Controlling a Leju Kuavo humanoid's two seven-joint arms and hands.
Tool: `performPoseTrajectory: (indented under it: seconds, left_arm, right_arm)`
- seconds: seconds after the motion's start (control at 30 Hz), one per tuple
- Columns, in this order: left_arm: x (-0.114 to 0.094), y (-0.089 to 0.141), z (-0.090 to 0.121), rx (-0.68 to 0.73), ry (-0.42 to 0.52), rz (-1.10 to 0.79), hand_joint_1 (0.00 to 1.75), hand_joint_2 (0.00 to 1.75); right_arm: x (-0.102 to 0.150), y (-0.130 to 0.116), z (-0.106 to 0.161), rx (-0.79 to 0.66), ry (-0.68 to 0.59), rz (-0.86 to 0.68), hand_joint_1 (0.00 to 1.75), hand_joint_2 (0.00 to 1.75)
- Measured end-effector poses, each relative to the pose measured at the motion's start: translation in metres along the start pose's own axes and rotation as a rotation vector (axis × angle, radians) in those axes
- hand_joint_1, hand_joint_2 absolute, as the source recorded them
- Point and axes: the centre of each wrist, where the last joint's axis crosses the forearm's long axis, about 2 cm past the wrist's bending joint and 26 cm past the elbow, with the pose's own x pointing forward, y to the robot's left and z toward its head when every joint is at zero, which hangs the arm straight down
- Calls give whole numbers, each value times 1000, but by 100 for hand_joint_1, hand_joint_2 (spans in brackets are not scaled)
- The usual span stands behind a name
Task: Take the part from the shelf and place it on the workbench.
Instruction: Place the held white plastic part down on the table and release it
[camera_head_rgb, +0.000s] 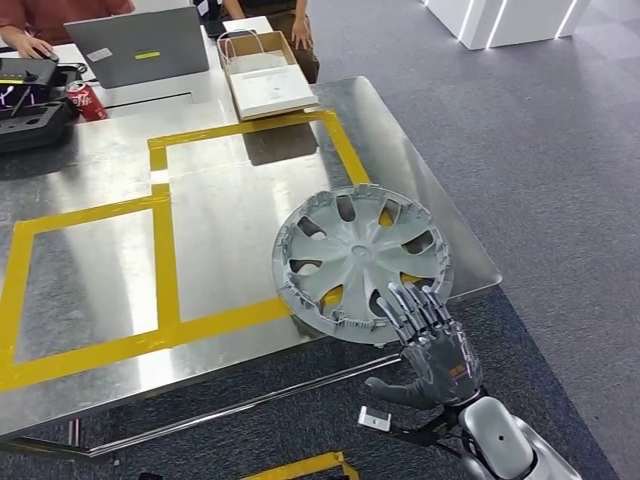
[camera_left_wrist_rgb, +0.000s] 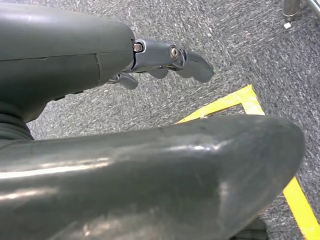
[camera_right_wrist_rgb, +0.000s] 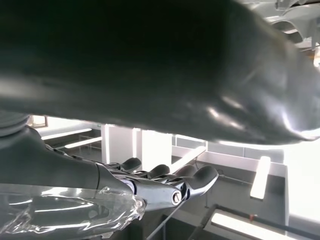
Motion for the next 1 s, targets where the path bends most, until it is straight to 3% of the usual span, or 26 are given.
performPoseTrajectory:
  seconds: [1.0]
  left_arm:
    - [2, 1, -1, 13, -5, -7, 0, 0]
  right_arm:
    - [0, 2, 0, 11, -2, -12, 0, 0]
